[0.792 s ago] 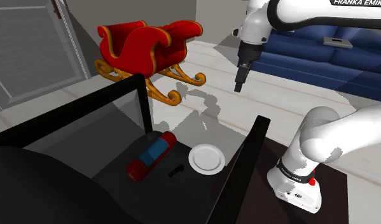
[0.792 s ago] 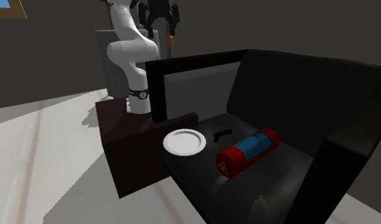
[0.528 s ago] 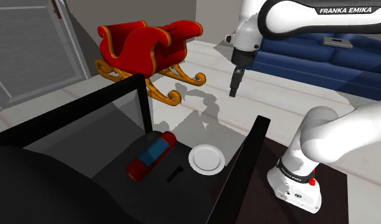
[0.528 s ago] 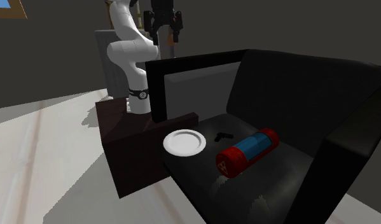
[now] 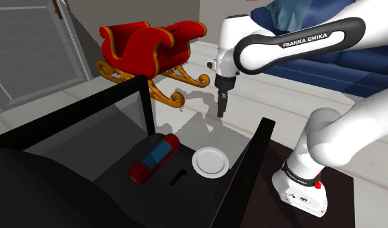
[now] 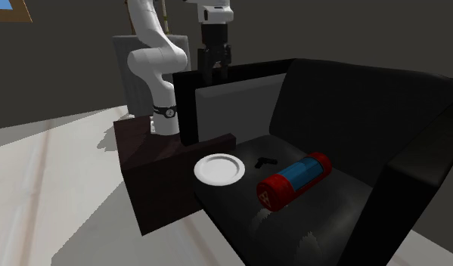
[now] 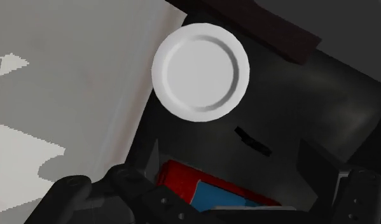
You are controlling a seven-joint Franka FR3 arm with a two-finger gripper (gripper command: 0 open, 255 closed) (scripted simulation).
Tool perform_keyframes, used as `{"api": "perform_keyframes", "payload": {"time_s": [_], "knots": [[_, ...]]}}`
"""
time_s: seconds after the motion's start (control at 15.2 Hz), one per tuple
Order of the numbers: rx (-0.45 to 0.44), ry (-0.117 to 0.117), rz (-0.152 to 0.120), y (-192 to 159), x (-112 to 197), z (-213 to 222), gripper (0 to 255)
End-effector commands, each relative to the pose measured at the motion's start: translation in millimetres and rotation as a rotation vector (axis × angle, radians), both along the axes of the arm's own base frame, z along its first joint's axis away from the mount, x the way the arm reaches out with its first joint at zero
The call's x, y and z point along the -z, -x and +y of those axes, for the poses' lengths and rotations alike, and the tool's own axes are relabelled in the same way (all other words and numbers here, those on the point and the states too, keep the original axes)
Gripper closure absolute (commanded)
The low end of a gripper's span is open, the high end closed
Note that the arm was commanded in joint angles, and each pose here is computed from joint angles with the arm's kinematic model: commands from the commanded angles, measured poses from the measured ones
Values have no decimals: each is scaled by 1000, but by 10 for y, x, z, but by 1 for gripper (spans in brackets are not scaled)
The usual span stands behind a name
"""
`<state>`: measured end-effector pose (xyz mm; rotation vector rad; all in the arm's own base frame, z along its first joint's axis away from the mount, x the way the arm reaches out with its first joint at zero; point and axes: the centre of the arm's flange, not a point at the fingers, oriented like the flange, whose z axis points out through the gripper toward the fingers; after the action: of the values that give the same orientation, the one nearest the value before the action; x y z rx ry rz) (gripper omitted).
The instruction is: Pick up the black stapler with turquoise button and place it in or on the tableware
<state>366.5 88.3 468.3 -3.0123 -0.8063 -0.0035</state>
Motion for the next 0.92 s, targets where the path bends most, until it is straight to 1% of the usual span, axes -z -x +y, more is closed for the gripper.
{"api": "perform_keyframes", "payload": {"time_s": [0.0,0.46,0.86], "knots": [[-68,4,-3,-103,195,109,0],[-295,22,-3,-417,951,566,0],[-491,37,-4,-600,1605,995,0]]}}
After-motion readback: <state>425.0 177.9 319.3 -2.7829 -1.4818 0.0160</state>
